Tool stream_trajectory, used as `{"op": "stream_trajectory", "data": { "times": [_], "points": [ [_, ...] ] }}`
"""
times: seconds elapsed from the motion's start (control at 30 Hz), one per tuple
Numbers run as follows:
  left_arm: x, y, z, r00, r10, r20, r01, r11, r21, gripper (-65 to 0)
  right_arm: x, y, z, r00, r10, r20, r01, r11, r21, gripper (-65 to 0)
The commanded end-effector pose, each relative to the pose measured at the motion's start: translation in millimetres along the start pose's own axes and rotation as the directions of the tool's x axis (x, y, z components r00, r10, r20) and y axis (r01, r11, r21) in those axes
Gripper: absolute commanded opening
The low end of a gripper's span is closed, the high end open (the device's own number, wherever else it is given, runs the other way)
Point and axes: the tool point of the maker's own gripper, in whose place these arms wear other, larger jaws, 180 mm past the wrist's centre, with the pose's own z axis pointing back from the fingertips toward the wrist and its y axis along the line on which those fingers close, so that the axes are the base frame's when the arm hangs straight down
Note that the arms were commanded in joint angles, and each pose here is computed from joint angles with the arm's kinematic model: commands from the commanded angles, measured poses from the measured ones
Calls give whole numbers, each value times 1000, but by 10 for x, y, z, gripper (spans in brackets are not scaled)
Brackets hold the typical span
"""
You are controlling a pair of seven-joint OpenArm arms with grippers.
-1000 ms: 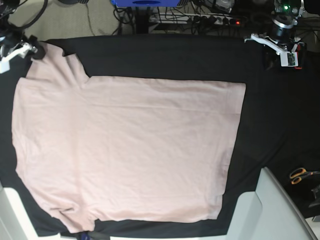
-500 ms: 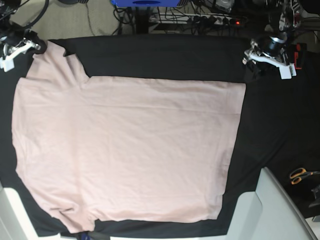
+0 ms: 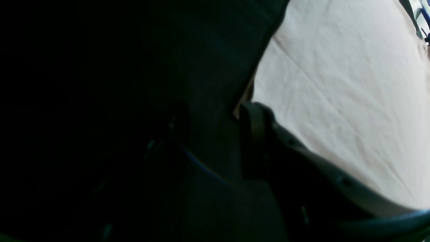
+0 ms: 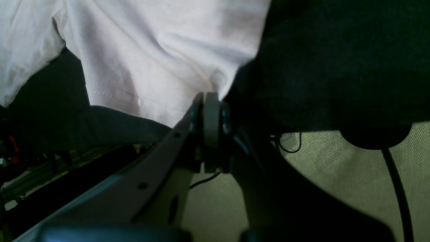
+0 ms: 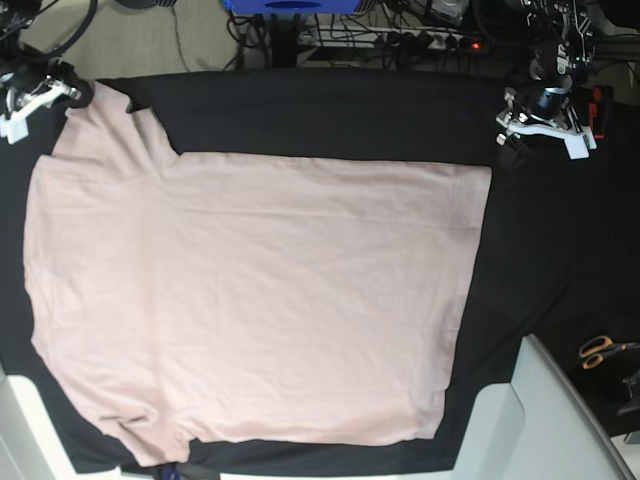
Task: Fold the T-shirt properly
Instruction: 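Move both grippers down to the shirt's shoulder corners, then grasp the shoulder corners of the pink shirt with both grippers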
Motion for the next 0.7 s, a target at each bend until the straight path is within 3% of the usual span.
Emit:
{"op": "stream_trajectory", "data": {
  "times": [0.0,0.23,0.33,0.5,0.67],
  "points": [
    [134,-25,-24,999,0,36,1,1000,-13,-403,50,-36,41,1000,14,4,-14,1000,-14,-645],
    [14,1,-167,999,32,-34,-33,999,-2,-403,56,-32,39,1000,15,5,-15,1000,-13,-645],
    [-32,-3,-191,999,-3,-52,3,1000,7,-403,63,-29,37,1000,15,6,-15,1000,-12,-645],
    [-171,-241,-324,993,-76,-96,73,997,-37,-403,66,-29,37,1000,15,8,-15,1000,-12,-645],
    [-248,-439,-407,992,-74,-107,66,995,-78,-403,95,-20,35,1000,18,11,-18,1000,-11,-645]
  ]
}}
